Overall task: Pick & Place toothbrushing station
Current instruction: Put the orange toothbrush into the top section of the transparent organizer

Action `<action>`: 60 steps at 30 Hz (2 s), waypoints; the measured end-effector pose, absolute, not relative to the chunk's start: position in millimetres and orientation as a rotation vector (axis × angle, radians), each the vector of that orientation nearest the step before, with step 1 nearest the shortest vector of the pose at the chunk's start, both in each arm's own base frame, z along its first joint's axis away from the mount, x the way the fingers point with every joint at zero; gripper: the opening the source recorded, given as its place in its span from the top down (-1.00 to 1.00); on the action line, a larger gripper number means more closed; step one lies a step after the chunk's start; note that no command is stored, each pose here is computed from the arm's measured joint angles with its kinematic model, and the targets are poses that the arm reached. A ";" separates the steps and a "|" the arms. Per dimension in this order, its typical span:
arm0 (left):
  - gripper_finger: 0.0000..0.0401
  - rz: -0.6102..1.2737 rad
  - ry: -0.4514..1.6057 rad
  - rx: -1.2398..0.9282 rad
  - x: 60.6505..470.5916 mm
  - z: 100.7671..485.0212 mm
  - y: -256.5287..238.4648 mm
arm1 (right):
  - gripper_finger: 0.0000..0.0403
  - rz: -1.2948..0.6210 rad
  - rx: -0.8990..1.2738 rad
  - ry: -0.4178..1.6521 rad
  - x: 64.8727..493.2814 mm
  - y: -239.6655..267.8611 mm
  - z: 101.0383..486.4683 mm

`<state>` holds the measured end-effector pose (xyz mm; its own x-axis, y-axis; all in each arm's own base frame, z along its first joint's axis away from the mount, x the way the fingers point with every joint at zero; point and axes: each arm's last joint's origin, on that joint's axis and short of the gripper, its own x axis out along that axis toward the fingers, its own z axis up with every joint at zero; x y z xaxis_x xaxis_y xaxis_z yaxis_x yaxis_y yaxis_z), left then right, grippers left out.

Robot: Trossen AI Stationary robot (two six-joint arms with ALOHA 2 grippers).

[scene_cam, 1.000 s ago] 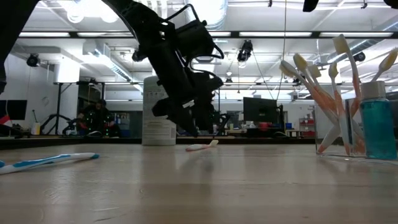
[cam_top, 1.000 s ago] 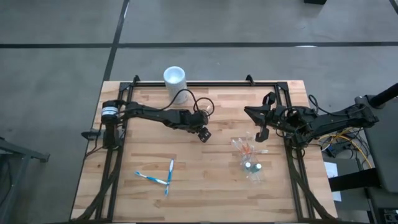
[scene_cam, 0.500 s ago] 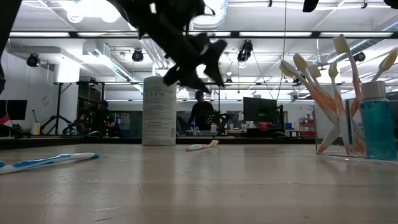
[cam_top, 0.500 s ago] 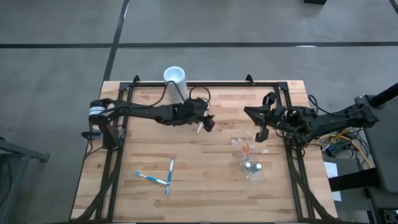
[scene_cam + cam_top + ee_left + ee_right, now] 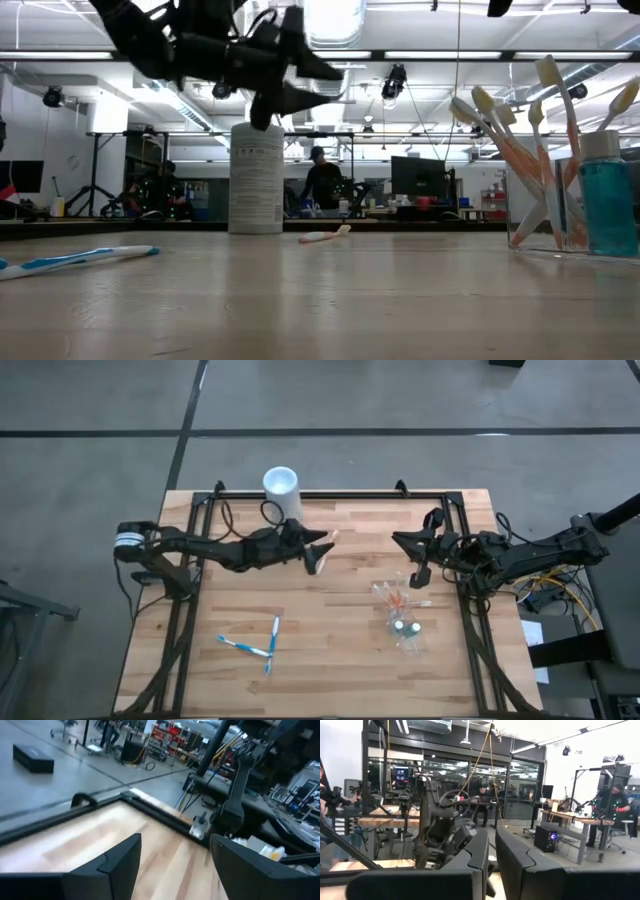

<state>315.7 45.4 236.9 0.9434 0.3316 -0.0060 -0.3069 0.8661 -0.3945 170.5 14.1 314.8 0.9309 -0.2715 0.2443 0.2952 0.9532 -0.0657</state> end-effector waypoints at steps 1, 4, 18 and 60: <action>-0.21 0.341 -0.037 -0.416 313.0 231.3 45.0 | 0.86 -0.292 -0.110 -0.234 170.5 14.1 314.8; -0.21 0.380 0.092 -0.478 309.5 209.3 44.6 | 0.86 -0.293 -0.120 -0.234 170.5 14.1 314.9; -0.21 0.482 0.396 -0.513 326.7 172.4 47.2 | 0.86 -0.293 -0.111 -0.236 170.5 14.0 315.0; -0.21 0.567 0.599 -0.621 351.3 129.7 49.6 | 0.86 -0.290 -0.100 -0.228 170.7 14.1 314.2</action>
